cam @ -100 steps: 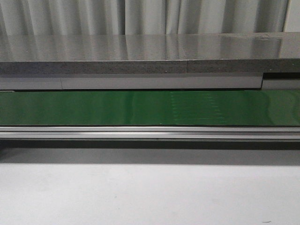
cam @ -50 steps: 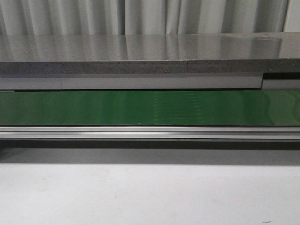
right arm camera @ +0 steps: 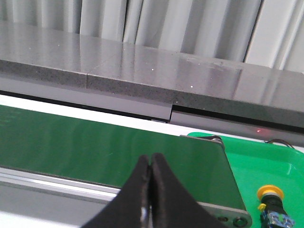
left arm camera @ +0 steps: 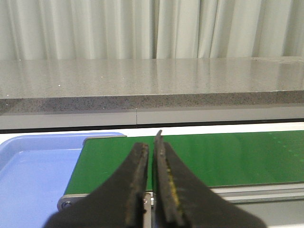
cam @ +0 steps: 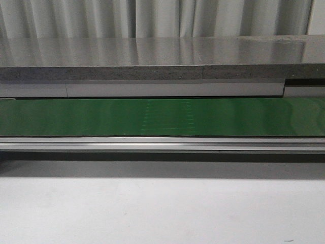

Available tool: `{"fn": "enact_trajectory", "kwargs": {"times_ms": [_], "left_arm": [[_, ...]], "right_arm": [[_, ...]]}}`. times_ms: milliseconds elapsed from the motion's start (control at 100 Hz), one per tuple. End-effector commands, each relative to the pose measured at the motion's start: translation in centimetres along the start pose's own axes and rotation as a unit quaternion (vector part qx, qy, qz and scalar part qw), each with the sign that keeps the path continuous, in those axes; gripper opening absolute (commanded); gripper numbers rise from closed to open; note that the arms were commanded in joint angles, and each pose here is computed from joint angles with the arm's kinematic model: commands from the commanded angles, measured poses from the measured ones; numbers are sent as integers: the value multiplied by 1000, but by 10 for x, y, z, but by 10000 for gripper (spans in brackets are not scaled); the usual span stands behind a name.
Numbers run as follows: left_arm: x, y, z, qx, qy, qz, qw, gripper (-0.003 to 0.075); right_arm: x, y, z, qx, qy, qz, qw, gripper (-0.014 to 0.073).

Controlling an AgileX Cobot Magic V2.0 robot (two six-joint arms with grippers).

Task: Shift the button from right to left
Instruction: 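Move the right gripper over the green tray toward the yellow button, then lower the open right gripper around the yellow-capped push-button switch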

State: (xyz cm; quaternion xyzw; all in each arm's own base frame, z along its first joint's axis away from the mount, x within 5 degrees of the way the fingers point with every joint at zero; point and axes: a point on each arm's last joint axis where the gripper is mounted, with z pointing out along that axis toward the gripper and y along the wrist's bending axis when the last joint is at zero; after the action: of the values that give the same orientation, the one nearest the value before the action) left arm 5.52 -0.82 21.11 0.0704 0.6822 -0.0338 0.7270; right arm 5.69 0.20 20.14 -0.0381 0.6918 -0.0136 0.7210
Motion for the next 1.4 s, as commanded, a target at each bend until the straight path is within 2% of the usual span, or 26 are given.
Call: {"fn": "enact_trajectory", "kwargs": {"times_ms": [0, 230, 580, 720, 890, 1030, 1170, 1390], "left_arm": [[5, -1, -2, 5, -37, -7, 999, 5], [5, -1, -2, 5, -37, -7, 999, 5], [5, -1, -2, 5, -37, -7, 999, 5], [5, -1, -2, 5, -37, -7, 999, 5], [5, -1, -2, 5, -37, -7, 999, 5], [5, -1, -2, 5, -37, -7, 999, 5], [5, -1, -2, 5, -37, -7, 999, 5], [5, -1, -2, 5, -37, -7, 999, 5]], "right_arm": [[-13, 0, -2, 2, -63, -7, 998, -67], [-41, -3, -7, 5, -50, 0, 999, -67], [-103, -9, 6, 5, 92, 24, 995, -67], [-121, -11, 29, 11, 175, 65, 982, -67], [-134, -13, 63, 20, 281, 87, 956, -67], [-134, -13, 91, 21, 310, 86, 947, -67], [-126, -12, 111, 19, 320, 86, 943, -67], [-112, -9, 124, 17, 365, 95, 926, -67]]}}
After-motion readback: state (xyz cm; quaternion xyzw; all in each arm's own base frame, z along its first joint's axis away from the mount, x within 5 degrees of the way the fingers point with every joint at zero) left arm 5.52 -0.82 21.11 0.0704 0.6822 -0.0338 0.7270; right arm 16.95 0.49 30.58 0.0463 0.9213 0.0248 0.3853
